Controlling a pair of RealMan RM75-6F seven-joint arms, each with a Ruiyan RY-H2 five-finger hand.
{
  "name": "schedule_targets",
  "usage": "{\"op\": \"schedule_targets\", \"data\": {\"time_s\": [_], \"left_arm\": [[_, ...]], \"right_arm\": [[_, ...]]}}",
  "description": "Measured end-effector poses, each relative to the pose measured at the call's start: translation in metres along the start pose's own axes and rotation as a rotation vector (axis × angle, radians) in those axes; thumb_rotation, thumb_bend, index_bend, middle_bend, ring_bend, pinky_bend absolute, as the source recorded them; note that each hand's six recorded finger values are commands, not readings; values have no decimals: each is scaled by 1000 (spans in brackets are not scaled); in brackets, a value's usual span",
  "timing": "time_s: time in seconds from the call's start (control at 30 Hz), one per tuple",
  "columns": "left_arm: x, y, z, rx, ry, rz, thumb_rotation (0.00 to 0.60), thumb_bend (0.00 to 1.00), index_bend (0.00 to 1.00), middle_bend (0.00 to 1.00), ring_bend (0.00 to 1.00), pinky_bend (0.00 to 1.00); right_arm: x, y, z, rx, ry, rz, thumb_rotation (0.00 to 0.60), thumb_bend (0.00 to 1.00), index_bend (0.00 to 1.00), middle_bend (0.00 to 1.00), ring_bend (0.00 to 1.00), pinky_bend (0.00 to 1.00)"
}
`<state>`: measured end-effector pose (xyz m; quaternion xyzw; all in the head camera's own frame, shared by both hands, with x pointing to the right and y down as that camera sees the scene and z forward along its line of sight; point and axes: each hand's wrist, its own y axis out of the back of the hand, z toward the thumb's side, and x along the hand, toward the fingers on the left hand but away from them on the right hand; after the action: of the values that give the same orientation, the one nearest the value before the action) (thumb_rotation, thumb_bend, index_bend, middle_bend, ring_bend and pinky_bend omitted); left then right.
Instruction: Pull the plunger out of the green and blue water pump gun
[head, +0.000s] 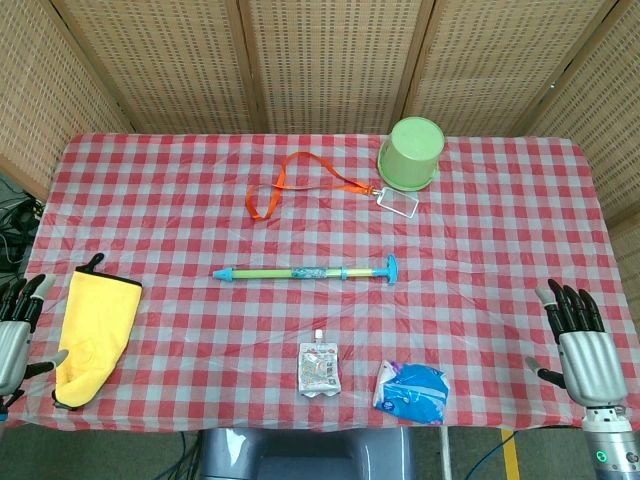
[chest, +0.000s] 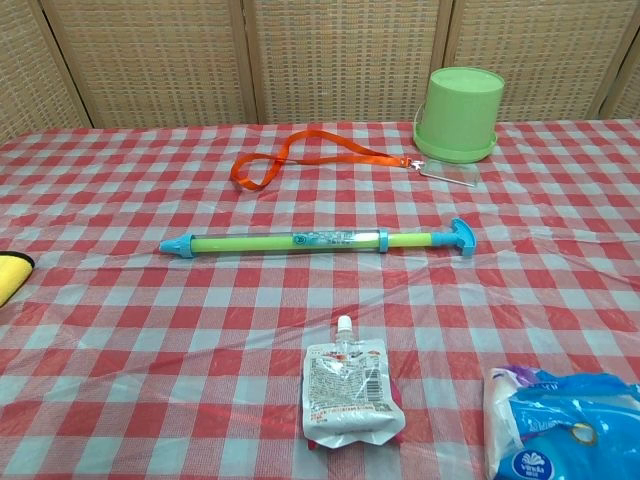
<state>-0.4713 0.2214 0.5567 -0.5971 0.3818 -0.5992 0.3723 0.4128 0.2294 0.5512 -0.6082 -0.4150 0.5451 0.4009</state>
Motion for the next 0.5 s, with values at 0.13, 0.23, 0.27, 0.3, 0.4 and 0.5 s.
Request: {"op": "schedule_targets", "data": {"time_s": [0.13, 0.23, 0.27, 0.3, 0.4, 0.5], "left_arm": [[0, 0, -1, 3, 4, -7, 600, 66, 0, 0, 0, 0], [0, 0, -1, 3, 9, -9, 600, 67, 0, 0, 0, 0], [0, 0, -1, 2, 10, -10, 600, 68, 0, 0, 0, 0], [0, 1, -1, 1, 11, -9, 600, 68, 0, 0, 0, 0], [0, 2, -1, -4, 10, -5, 600, 68, 0, 0, 0, 0], [0, 1, 0, -8, 5, -9, 600, 68, 0, 0, 0, 0]], "right_arm": [[0, -2, 1, -9, 3, 7, 600, 59, 0, 0, 0, 0], [-1, -3, 0, -13, 3, 13, 600, 59, 0, 0, 0, 0], [-1, -3, 0, -15, 3, 14, 600, 59, 0, 0, 0, 0], [-1, -3, 0, -16, 4, 14, 600, 59, 0, 0, 0, 0], [-1, -3, 0, -20, 7, 11, 600, 59, 0, 0, 0, 0], [-1, -2, 0, -27, 9, 10, 600, 59, 0, 0, 0, 0]]}}
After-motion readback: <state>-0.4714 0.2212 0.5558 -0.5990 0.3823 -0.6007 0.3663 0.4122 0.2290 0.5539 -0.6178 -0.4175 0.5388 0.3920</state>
